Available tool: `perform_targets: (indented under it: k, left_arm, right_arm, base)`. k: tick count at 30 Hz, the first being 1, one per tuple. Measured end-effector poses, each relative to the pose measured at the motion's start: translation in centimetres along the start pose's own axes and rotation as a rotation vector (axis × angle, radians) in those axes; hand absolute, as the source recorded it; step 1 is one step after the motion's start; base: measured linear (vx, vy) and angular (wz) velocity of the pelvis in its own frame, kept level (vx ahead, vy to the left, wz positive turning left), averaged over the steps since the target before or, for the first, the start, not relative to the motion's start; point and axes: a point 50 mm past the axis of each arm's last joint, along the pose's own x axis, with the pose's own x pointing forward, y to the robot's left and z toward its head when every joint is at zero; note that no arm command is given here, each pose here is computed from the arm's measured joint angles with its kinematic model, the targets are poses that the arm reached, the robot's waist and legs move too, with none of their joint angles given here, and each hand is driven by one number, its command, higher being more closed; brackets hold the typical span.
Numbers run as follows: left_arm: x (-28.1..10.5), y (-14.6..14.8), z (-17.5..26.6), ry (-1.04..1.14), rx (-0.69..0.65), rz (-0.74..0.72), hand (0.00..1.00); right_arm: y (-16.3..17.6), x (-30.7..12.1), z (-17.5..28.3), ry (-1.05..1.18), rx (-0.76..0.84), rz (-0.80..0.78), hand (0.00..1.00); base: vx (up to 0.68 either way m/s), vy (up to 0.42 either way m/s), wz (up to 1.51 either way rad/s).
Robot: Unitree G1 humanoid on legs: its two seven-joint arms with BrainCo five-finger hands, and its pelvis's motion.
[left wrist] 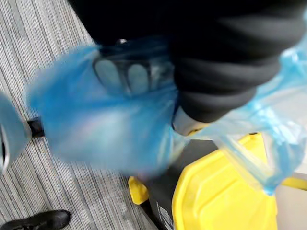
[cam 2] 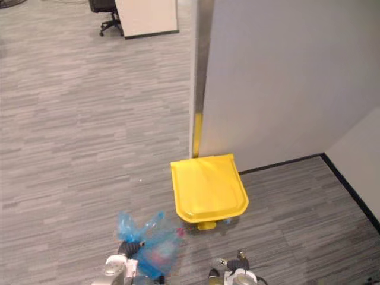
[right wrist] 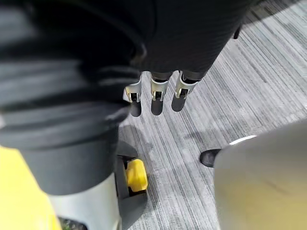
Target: Gather rubbish on tea table into small bin, then transfer packed bag to large trash can.
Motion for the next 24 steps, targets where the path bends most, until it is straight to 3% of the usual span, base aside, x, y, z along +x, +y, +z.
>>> perform_targets:
  k: [15,24]
  left_arm:
    - [-0.5,1.8,-1.6,0.054,0.018,0.052,1.0]
    - [0.6,0.6,1.7,-0.039,-0.065,0.045,1.0]
  right_arm:
    - [0.3,0.3,1.5,-0.035,0.011,0.005,0.0]
    - [0.0,0.5,3.0,-0.08,0.022,-0.011,0.0]
  base:
    - [0.04,0.037,-0.07]
    - [0.3,-0.063,0.18]
